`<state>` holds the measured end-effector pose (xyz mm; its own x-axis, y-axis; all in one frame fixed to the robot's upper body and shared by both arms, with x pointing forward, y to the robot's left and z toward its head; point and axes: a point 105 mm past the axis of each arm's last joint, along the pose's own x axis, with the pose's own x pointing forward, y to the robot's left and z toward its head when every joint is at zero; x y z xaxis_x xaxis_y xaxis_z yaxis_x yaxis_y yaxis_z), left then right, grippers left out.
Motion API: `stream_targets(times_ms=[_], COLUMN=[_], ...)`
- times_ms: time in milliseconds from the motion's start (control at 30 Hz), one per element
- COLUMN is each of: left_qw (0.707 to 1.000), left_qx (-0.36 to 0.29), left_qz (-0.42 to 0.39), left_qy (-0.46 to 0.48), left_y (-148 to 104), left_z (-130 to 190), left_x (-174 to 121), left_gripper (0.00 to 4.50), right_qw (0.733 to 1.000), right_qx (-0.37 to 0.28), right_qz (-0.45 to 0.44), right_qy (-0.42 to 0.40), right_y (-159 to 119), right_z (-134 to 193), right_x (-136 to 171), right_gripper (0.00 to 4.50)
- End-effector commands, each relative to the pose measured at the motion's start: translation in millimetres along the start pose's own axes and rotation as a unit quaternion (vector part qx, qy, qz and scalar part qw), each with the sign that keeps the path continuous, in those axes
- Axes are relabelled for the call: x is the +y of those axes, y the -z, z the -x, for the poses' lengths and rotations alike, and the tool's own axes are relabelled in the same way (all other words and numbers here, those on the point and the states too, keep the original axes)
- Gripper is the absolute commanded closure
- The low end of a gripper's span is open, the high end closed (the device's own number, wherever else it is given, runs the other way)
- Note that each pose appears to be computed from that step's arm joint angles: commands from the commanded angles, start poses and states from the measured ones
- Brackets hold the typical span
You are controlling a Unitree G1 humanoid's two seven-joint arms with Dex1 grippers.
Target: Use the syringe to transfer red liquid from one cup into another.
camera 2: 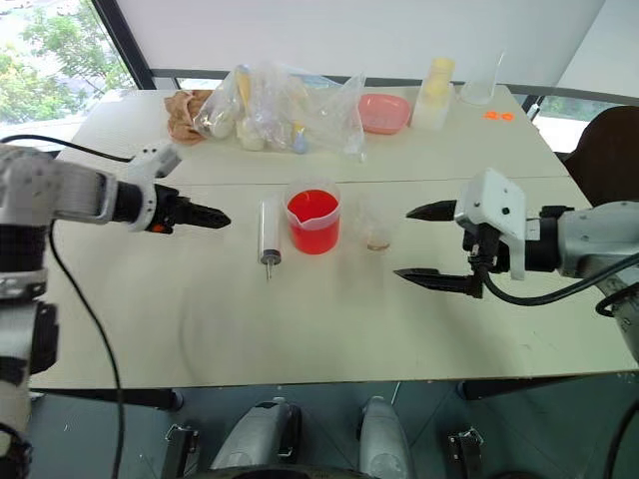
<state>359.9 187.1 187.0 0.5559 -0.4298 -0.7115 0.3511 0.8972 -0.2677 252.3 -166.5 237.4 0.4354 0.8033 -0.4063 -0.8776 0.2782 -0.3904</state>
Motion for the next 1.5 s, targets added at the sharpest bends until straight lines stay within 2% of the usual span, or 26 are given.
stream_targets(times_ms=[33,167,333,567,700,833,1167,1500], left_qw=[0.998,0.996,0.997,0.996,0.997,0.997,0.996,0.996], left_qx=[0.007,0.026,0.028,0.019,0.006,0.016,0.014,0.005], left_qz=[0.043,0.075,0.076,0.076,0.078,0.072,0.079,0.082], left_qy=[-0.038,-0.049,-0.012,-0.042,-0.001,0.013,-0.043,-0.044], left_y=[-11,-13,-29,-42,-54,-50,-38,-33], left_z=[-6,-21,-43,-31,-26,-39,-70,-95], left_x=[7,5,-26,-25,-47,-59,-39,-40], left_gripper=[0.00,0.00,0.00,0.00,0.00,0.00,0.00,0.00], right_qw=[0.999,0.999,0.999,0.999,0.999,0.999,0.999,0.998], right_qx=[-0.019,-0.027,-0.031,-0.029,-0.030,-0.032,-0.036,-0.041], right_qz=[0.025,0.026,0.018,0.009,0.003,0.004,0.005,-0.001], right_qy=[-0.013,-0.016,0.003,0.017,0.023,0.025,0.032,0.040], right_y=[-16,-20,-16,-12,-9,-8,-10,-8], right_z=[-2,-6,-11,-12,-16,-18,-17,-18], right_x=[7,10,11,16,18,18,16,16], right_gripper=[0.08,0.08,0.08,0.08,0.08,0.08,0.08,0.08])
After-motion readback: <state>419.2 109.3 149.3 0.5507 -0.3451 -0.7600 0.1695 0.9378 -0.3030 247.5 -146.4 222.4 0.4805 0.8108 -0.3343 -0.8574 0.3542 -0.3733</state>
